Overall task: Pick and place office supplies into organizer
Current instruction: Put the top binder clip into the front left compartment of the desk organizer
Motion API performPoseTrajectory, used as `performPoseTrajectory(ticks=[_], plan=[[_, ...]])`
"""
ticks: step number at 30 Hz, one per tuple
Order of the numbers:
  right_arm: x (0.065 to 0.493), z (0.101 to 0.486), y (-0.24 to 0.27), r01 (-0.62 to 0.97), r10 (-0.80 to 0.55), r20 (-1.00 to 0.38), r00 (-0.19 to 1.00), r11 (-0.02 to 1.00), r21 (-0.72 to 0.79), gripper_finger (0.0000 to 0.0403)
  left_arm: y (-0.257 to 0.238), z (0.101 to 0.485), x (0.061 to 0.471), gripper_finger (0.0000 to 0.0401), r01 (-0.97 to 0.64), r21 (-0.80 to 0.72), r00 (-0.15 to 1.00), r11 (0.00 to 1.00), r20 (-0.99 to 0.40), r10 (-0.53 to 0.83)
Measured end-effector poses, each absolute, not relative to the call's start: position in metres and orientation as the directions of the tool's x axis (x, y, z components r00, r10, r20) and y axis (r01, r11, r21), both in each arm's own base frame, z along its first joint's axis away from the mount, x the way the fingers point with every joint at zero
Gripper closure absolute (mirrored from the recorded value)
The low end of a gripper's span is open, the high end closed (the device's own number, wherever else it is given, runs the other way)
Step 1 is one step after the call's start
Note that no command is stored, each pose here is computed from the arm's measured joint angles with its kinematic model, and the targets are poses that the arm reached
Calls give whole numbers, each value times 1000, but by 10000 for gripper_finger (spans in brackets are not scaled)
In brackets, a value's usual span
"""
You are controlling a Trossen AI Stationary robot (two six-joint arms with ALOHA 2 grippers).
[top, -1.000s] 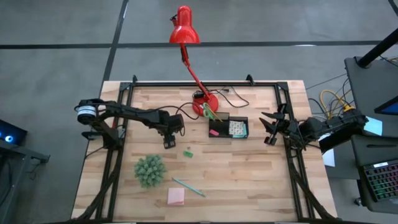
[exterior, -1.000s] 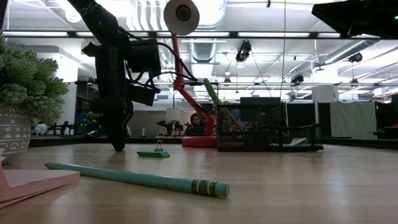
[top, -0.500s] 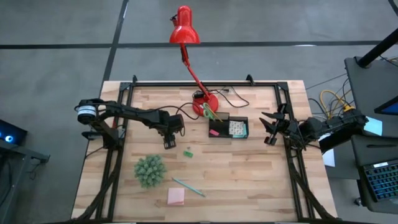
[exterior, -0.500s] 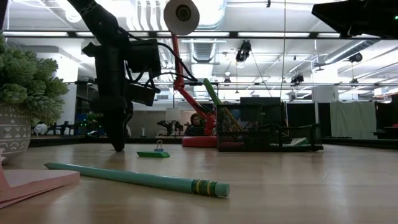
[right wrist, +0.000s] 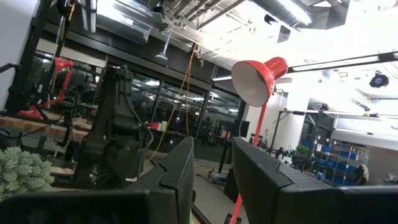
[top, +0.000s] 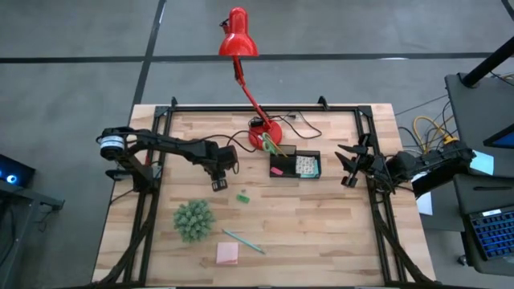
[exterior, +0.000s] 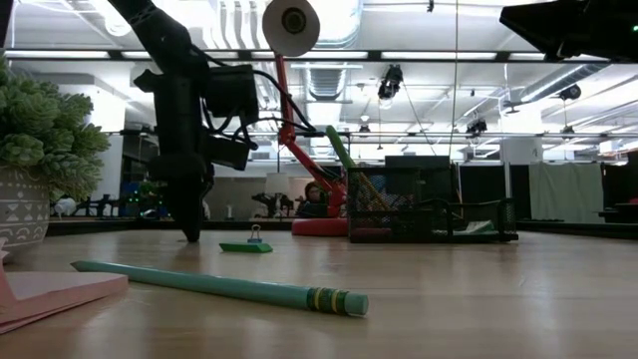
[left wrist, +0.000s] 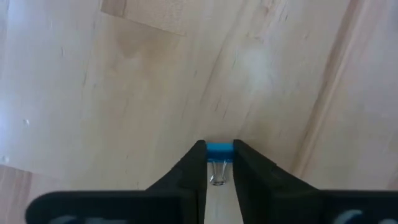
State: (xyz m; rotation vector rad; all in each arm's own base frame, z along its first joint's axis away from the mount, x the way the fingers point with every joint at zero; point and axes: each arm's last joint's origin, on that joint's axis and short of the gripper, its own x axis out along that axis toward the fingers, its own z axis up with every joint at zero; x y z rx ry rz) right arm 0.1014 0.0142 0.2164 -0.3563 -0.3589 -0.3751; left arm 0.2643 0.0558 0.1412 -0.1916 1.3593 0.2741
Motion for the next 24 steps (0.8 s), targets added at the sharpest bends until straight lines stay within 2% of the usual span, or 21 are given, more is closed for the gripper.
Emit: performPoseTrajectory(ticks=[24], plan=[[101,216,14,415,-289,401,869,867,-274,303,56,156,263,364,-296,13,230,955,-969,84]])
